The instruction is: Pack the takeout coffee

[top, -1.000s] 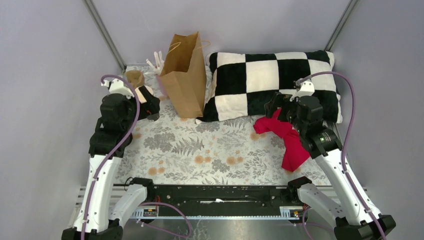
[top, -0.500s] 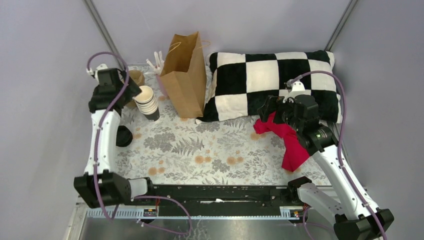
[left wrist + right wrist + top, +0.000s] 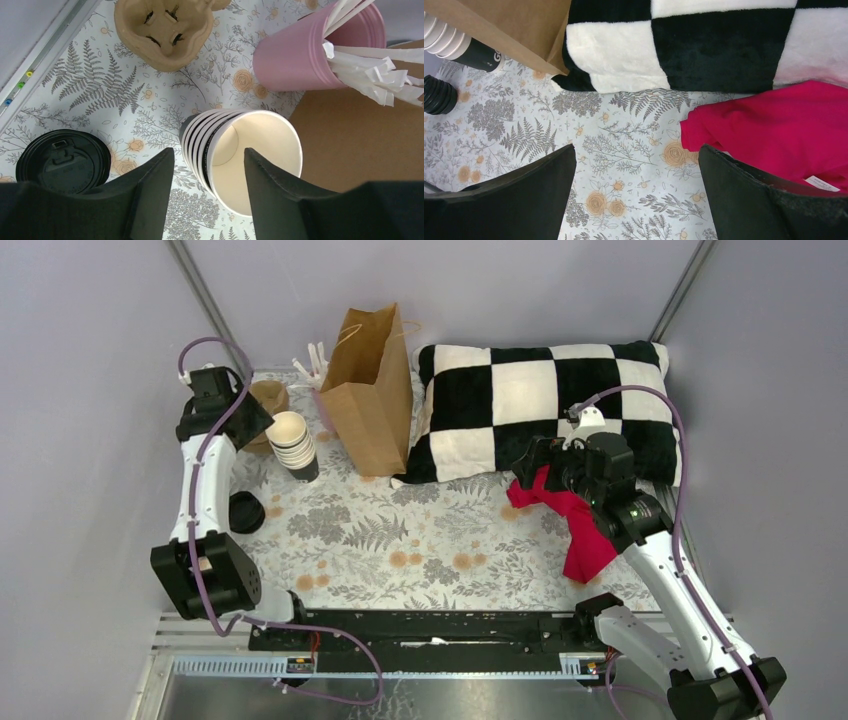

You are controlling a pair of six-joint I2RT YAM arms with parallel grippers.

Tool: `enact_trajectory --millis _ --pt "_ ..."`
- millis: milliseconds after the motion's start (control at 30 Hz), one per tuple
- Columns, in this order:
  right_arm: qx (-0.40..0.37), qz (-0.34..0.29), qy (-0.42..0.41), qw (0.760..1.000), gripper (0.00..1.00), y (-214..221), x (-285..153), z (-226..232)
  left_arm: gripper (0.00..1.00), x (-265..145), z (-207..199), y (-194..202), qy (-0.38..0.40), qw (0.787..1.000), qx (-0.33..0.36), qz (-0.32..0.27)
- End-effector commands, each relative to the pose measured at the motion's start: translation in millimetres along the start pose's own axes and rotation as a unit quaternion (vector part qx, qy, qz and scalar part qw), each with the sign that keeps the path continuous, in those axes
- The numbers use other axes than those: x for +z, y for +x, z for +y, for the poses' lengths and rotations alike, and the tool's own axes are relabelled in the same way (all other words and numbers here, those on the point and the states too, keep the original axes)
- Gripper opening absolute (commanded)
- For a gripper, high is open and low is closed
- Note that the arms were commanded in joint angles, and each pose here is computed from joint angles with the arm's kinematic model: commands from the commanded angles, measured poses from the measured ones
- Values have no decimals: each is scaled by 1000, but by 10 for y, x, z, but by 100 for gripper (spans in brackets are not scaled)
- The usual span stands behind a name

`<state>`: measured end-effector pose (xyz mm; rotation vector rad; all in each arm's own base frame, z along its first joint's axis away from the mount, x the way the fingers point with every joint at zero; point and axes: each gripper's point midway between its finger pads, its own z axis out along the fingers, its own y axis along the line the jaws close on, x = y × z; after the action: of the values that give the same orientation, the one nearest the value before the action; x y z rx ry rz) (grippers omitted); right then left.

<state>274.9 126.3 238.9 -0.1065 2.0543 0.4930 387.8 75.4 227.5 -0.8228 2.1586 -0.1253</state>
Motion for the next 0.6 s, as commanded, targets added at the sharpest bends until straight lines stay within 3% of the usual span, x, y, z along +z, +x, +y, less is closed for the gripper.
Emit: enact_trajectory --millis 0,200,433,567 --pt "-6 -14 -21 1000 98 -71 14 84 51 -92 -73 -28 5 999 37 -28" --pt "-5 -14 -20 1000 98 -57 1 80 45 -45 -51 92 -16 998 57 -17" --pt "-5 -13 -19 1000 98 -44 7 71 28 -29 -70 111 -26 997 73 -21" --pt "-5 -12 -18 1000 98 -40 12 68 27 -24 -47 115 -33 996 75 -22"
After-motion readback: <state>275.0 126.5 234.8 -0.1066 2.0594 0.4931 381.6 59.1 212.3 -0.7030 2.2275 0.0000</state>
